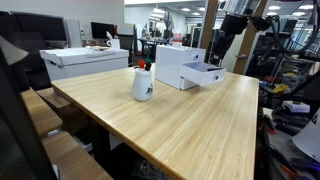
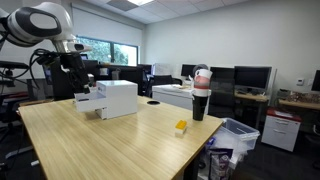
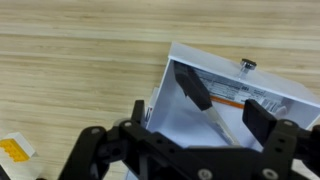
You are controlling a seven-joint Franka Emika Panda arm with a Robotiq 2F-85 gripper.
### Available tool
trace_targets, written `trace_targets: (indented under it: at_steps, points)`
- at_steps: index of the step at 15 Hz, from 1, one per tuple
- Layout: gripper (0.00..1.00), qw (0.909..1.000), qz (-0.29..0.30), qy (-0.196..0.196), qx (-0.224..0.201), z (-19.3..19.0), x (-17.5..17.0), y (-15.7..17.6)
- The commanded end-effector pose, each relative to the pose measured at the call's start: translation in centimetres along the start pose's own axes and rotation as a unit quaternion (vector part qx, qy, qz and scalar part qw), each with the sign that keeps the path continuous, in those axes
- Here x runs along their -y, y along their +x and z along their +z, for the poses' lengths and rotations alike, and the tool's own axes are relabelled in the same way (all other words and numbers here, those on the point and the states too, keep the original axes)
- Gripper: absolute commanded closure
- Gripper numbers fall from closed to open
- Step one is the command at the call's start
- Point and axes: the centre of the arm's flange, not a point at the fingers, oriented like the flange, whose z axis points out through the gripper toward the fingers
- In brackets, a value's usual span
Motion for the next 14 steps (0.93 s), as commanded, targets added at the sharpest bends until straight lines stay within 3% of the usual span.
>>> trace_targets:
  at_steps: [1,14]
  points:
    - [0.00,0.9993,-0.038,0.000,0.008,0.7,0.0,1.3]
    - [0.00,0.9952,-0.091,0.023,0.028,2.3,0.6,4.8]
